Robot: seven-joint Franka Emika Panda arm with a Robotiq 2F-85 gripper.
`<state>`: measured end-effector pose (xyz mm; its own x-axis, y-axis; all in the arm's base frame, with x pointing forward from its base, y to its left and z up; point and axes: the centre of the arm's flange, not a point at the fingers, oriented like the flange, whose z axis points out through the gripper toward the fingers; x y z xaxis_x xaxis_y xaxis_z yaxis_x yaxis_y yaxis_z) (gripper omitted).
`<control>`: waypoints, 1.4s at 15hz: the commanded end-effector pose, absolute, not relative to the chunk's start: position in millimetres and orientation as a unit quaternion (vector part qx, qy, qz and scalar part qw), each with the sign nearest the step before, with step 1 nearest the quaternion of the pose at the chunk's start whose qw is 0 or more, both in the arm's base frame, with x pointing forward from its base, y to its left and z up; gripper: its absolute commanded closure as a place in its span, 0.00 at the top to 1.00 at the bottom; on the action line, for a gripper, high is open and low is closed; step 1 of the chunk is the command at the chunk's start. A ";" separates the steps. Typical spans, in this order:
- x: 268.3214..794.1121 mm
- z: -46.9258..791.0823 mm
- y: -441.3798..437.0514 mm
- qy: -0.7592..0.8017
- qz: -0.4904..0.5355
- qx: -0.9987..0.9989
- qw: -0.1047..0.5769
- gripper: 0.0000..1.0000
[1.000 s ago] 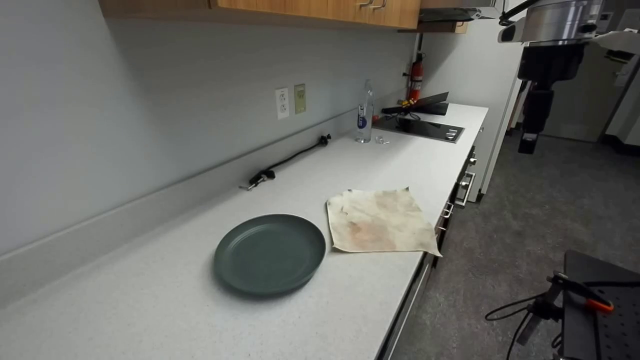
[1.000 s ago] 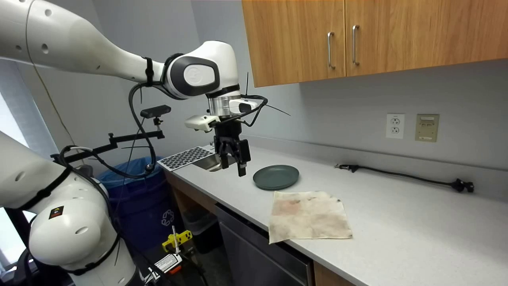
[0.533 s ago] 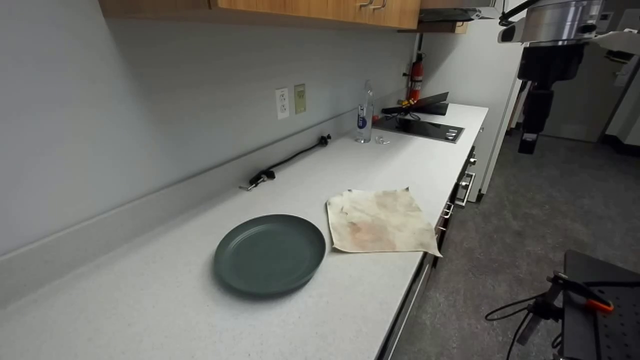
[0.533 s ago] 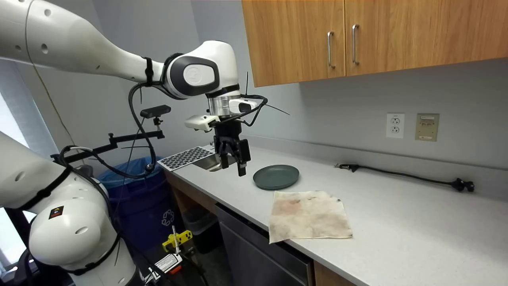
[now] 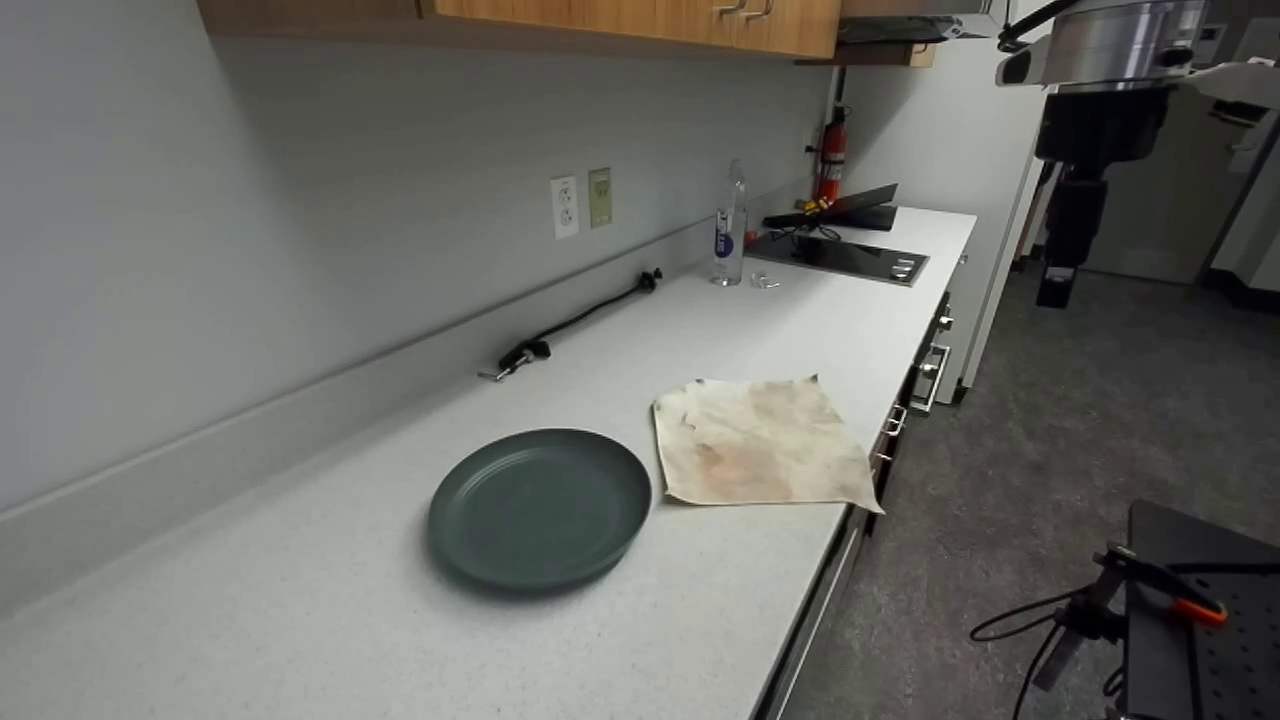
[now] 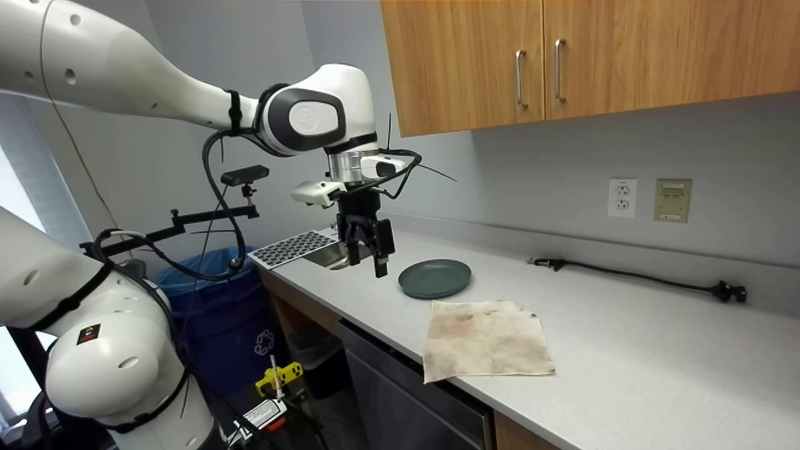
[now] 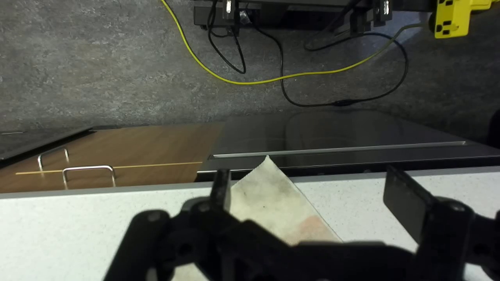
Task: Fold the towel into a triangle twice
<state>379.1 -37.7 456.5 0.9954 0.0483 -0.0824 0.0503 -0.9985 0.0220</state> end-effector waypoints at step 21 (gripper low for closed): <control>403.9 445.1 -49.9 -0.002 0.008 1.000 0.019 1.00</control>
